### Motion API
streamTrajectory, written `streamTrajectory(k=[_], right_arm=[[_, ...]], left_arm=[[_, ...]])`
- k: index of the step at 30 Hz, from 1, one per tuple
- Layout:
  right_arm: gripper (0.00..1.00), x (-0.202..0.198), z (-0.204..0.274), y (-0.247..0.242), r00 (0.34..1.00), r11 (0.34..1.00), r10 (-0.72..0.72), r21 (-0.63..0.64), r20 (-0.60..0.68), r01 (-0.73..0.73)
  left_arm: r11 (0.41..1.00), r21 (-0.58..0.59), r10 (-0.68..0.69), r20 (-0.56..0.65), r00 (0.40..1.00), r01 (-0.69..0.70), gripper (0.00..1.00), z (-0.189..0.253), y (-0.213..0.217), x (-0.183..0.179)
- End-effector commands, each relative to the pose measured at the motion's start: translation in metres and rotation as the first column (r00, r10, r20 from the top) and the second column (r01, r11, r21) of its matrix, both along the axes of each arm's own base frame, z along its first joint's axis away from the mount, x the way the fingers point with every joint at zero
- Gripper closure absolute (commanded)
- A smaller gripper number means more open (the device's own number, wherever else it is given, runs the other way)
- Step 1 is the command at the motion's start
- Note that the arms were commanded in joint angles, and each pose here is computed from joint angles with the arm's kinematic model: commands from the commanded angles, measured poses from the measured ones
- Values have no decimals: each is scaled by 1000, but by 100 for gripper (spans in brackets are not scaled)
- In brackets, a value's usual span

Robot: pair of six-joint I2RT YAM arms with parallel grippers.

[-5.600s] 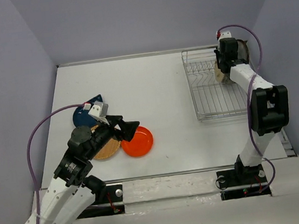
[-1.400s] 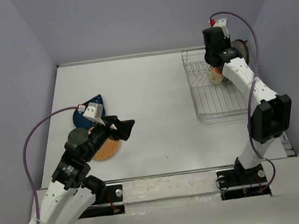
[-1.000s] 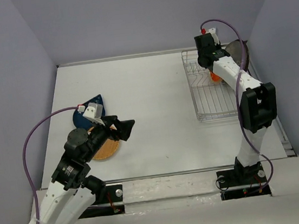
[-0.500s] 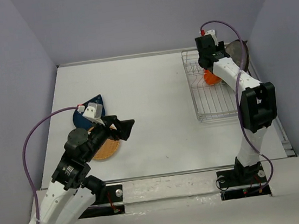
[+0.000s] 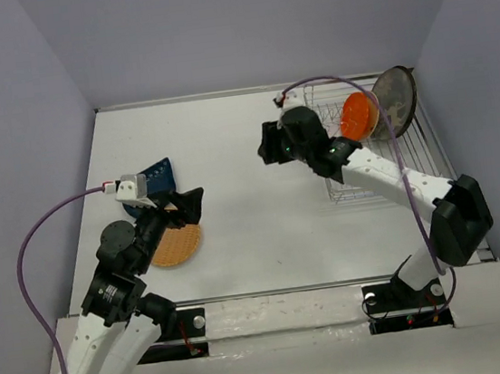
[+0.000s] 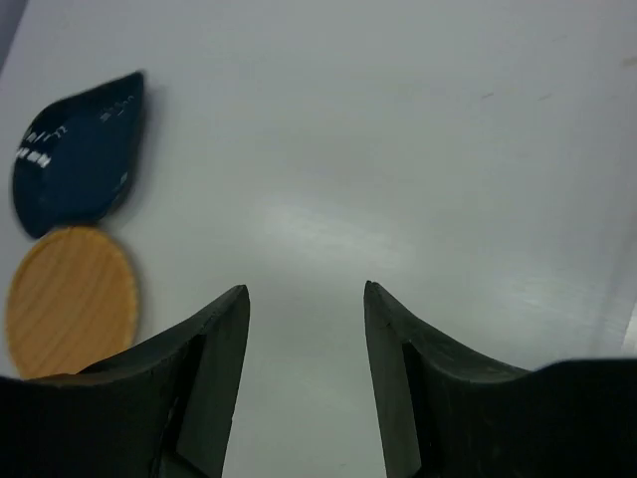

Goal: Load the plates into the dish rack

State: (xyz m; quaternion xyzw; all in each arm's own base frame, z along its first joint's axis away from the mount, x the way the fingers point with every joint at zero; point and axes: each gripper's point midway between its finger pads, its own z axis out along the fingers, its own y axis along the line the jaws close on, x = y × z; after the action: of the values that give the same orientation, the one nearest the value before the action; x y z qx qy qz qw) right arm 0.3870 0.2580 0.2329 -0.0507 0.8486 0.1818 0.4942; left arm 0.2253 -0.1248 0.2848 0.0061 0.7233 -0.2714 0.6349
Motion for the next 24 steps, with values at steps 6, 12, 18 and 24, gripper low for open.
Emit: streamTrajectory(k=[6, 12, 18, 24], right_arm=[[42, -95, -73, 212, 883, 840, 434, 433, -178, -326], [35, -109, -129, 250, 836, 802, 475, 526, -275, -283], [40, -116, -160, 265, 790, 761, 514, 602, -333, -241], [57, -118, -177, 276, 755, 732, 536, 653, -377, -193]], left_arm=[[974, -81, 223, 149, 963, -213, 1, 55, 47, -2], [980, -47, 196, 116, 974, -191, 1, 33, 40, 2], [987, -43, 156, 112, 981, -152, 1, 29, 32, 1], [989, -43, 146, 120, 982, -142, 1, 31, 32, -1]])
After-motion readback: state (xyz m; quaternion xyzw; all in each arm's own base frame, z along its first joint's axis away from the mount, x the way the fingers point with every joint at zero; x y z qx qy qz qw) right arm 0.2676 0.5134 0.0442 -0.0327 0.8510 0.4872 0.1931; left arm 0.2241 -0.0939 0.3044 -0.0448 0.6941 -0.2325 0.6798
